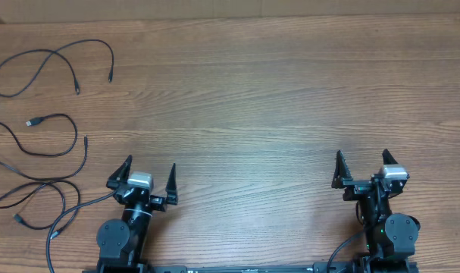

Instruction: Untangle cables

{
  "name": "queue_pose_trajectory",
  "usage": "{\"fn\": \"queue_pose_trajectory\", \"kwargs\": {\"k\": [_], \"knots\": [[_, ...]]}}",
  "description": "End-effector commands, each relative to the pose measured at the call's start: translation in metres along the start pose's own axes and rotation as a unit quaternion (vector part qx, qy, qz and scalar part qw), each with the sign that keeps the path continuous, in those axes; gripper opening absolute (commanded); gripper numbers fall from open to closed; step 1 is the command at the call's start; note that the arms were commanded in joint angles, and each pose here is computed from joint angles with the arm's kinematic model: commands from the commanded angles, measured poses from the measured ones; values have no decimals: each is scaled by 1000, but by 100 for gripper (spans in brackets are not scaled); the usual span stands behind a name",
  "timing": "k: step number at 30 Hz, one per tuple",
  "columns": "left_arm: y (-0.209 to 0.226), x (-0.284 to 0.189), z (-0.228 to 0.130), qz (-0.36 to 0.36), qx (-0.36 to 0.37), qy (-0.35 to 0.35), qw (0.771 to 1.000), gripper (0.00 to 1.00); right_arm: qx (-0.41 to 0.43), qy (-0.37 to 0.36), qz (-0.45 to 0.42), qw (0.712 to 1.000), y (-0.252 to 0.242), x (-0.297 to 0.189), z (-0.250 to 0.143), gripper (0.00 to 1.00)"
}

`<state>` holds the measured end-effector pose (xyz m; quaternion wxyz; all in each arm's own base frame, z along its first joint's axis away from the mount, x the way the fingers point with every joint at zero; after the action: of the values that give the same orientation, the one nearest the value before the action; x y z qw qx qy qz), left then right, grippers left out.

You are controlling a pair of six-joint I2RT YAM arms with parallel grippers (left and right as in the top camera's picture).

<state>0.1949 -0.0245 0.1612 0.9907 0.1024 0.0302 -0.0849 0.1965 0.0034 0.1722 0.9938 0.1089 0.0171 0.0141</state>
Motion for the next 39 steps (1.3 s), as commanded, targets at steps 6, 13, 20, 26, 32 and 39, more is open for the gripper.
{"fn": "queue_pose_trajectory", "kwargs": {"k": [6, 13, 20, 26, 32, 39], "knots": [[18, -2, -5, 73, -55, 11, 996, 99, -2, -4, -5, 1000, -2, 0, -1, 100], [17, -2, -5, 69, -68, 10, 995, 100, -2, -4, -5, 1000, -2, 0, -1, 100], [16, -2, -5, 65, -33, 11, 997, 100, -2, -4, -5, 1000, -2, 0, -1, 100], [14, -1, -5, 58, -33, 10, 998, 99, -2, -4, -5, 1000, -2, 0, -1, 100], [14, -1, -5, 58, -33, 10, 998, 99, -2, -4, -5, 1000, -2, 0, -1, 100], [14, -1, -5, 58, -34, 10, 998, 99, -2, -4, -5, 1000, -2, 0, -1, 100]]}}
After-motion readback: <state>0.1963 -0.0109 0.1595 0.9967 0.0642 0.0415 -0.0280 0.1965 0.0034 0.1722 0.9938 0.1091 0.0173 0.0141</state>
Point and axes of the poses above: each gripper's point midway between its finger pads, its own x axis out along the fingers, its own y axis along the line the jaws close on, z = x × y, the point moved 5 cm from there along -x, back along the fingers, and after that the axes turned 10 degrees about x, right-handed, at the moved point
